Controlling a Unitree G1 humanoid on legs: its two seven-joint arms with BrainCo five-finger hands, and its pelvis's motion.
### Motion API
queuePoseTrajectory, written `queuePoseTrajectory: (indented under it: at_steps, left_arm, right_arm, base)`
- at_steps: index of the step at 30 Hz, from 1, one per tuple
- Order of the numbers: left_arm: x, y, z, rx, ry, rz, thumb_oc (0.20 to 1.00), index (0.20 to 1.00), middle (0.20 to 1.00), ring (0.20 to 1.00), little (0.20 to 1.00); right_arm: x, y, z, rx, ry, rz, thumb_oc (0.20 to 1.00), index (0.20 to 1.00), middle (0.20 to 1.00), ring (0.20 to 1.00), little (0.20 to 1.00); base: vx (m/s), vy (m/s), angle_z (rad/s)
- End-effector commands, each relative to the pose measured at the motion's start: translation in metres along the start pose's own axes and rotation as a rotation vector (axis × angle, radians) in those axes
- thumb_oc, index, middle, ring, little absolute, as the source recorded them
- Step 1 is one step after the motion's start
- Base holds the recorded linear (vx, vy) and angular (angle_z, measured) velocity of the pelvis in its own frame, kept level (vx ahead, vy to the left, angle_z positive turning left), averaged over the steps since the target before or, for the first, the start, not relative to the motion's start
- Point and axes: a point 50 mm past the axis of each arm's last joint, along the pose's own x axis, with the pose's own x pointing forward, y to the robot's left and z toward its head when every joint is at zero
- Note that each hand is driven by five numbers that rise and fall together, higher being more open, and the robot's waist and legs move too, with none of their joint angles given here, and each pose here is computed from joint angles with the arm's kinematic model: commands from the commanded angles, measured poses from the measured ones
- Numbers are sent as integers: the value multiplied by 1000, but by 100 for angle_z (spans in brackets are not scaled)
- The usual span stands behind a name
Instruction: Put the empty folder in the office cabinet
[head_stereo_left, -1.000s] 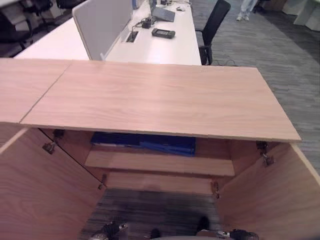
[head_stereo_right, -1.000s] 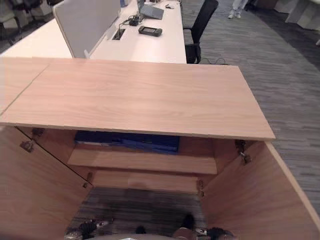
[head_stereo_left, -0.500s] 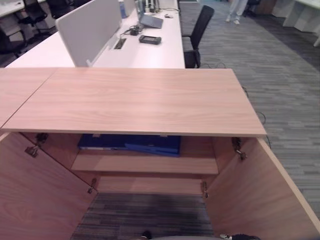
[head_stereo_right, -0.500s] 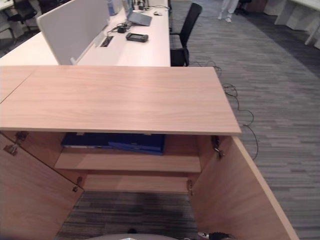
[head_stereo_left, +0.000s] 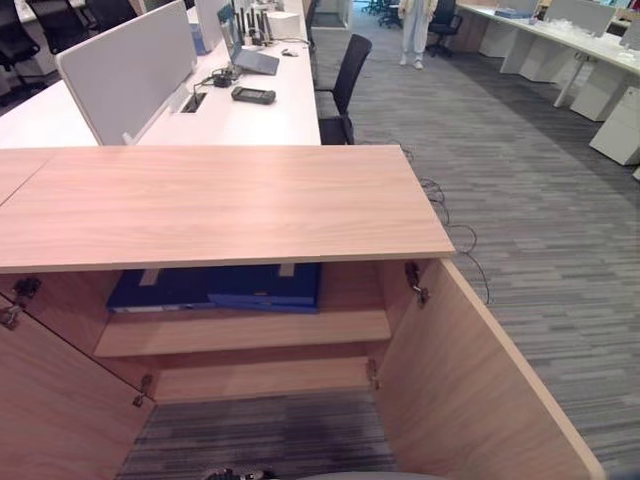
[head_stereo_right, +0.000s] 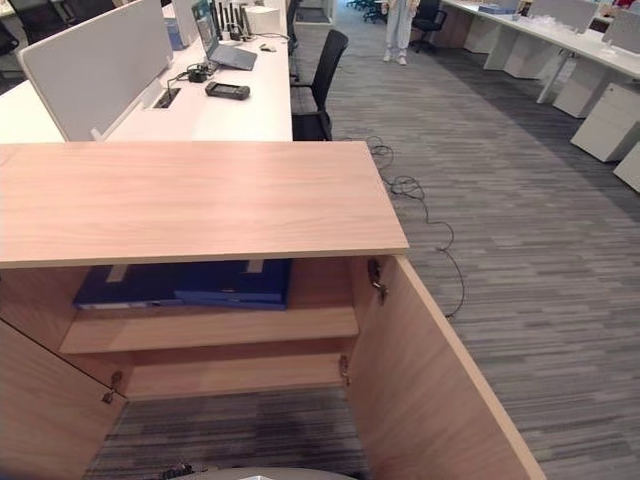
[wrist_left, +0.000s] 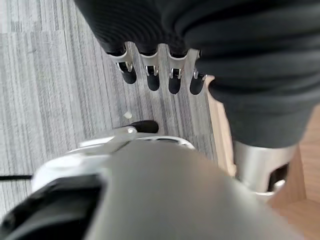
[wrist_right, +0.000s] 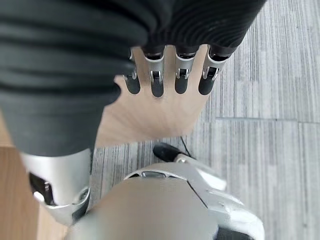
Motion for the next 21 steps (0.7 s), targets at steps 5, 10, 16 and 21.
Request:
queuePoseTrajectory:
  at_steps: [5,10,16,21]
  left_arm:
    - [2,-16,26,-32,-37,-48,1000,1000,1000,1000,1000]
    - [1,-28,21,-14,-27,-92,1000,1000,1000,1000,1000]
    - [1,-32,37,63,-77,-109,1000,1000,1000,1000,1000]
    - [2,-25,36,79,-69,-90,1000,1000,1000,1000,1000]
  right_arm:
    - [-1,-17,-12,82,74,-36,1000,1000,1000,1000,1000]
    - [-4,-29,-33,148,157,-58,1000,1000,1000,1000,1000]
    - [-5,-43,-31,197,156,-99,1000,1000,1000,1000,1000]
    - [-7,-58,-28,222,152,-141,1000,1000,1000,1000,1000]
  base:
    - [-90,-65,-36]
    - [12,110,-32]
    - [-116,137,-9]
    - [-129,133,-24]
